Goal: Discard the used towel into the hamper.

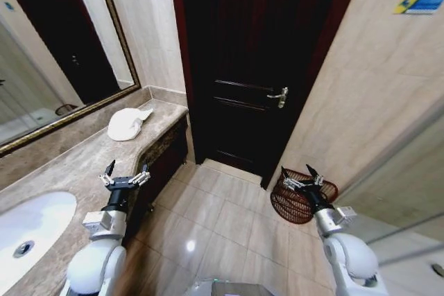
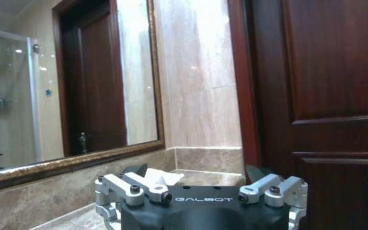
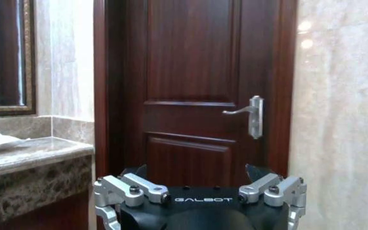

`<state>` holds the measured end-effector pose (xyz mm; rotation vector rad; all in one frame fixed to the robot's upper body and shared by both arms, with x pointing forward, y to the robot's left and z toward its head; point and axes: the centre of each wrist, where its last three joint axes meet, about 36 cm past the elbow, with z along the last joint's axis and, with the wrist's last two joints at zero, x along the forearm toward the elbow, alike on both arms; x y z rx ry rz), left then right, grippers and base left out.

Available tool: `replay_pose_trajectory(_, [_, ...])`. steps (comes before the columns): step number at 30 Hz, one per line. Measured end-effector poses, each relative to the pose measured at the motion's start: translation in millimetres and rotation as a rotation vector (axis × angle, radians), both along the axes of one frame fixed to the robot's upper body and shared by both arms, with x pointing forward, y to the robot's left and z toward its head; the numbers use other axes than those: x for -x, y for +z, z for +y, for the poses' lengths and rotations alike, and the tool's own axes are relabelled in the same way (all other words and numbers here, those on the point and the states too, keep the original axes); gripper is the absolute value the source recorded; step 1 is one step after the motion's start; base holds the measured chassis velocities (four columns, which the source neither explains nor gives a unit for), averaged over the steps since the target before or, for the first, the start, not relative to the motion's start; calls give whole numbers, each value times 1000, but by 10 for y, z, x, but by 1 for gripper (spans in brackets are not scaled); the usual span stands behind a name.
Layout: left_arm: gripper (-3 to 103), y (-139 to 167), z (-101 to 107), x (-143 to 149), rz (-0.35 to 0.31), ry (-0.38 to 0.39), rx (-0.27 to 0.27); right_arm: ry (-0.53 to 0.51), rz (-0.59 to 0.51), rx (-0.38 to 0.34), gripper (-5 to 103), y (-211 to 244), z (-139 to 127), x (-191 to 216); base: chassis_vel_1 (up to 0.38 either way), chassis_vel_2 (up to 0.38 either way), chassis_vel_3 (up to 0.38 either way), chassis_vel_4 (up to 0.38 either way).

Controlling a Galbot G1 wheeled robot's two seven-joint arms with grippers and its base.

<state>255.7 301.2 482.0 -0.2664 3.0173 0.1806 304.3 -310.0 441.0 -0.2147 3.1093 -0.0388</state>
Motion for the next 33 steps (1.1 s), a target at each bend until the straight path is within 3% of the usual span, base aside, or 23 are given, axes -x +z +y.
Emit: replay_pose_trajectory(33, [100,-28,21,38,-13,4,4,12,0,2,100,-9,44,-9,-73,144,144,-73])
